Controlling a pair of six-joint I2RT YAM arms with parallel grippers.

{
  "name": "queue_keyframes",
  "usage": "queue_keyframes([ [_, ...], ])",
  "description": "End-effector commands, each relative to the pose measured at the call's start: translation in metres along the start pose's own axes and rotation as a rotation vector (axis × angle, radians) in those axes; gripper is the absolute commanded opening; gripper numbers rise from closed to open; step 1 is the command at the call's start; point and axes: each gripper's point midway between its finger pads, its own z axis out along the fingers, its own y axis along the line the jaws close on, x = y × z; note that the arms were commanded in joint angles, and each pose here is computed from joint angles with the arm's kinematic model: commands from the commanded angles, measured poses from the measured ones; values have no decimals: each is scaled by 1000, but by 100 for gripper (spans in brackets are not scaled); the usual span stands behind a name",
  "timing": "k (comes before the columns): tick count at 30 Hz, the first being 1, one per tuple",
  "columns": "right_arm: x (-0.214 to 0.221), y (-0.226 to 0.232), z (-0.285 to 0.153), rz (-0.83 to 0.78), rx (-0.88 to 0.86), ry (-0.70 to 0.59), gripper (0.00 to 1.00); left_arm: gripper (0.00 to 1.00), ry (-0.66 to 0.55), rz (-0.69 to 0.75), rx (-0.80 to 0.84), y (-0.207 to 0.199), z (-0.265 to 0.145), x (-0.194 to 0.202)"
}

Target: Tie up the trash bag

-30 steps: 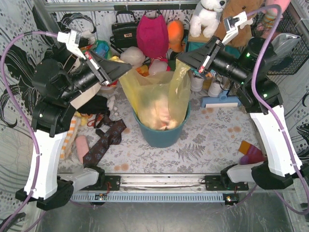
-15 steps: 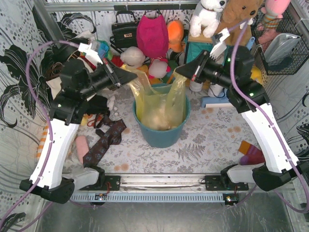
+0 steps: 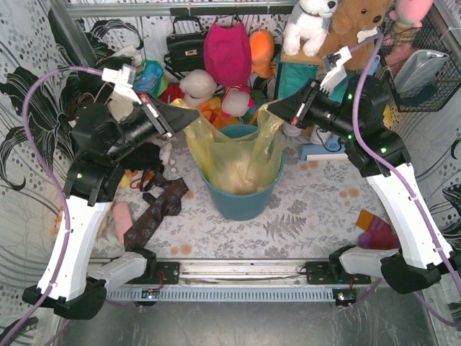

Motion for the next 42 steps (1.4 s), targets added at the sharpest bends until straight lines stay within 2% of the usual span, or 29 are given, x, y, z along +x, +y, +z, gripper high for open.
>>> queue_keyframes([
  [1,7,-17,-13,-38,84,-13,6,0,-1,32,25,8,3,7],
  [6,-5,-6,-39,-142,87,-63,49,0,-22,72,76,-6,-3,3],
  [11,-24,8,-70,-283,104,-125,73,0,-39,107,140,-21,-6,-2],
  [13,-33,20,-81,-354,80,-161,78,0,-44,124,170,-28,-7,-4],
  [16,-44,42,-90,-447,5,-195,81,0,-45,152,216,-39,-8,-7],
  [18,-46,58,-86,-502,-72,-190,77,0,-37,164,240,-44,-9,-7],
  [21,-39,86,-72,-574,-265,-141,73,0,-17,180,257,-46,-9,-4],
  [24,-28,110,-61,-629,-471,-99,75,2,3,196,271,-45,-11,3],
  [25,-22,112,-55,-638,-526,-84,77,7,9,203,282,-45,-12,5],
  [26,-21,116,-52,-647,-577,-86,80,16,18,209,291,-45,-13,8],
  [28,-15,115,-39,-641,-630,-71,84,47,22,230,293,-46,-17,11],
  [29,-13,113,-33,-640,-642,-63,84,56,16,239,280,-46,-18,10],
  [30,-11,112,-28,-640,-649,-56,84,60,11,244,249,-42,-20,9],
  [38,16,105,4,-671,-678,7,84,67,-105,302,-87,-18,-38,-32],
  [42,31,108,24,-697,-682,40,88,67,-125,350,-134,-20,-50,-39],
])
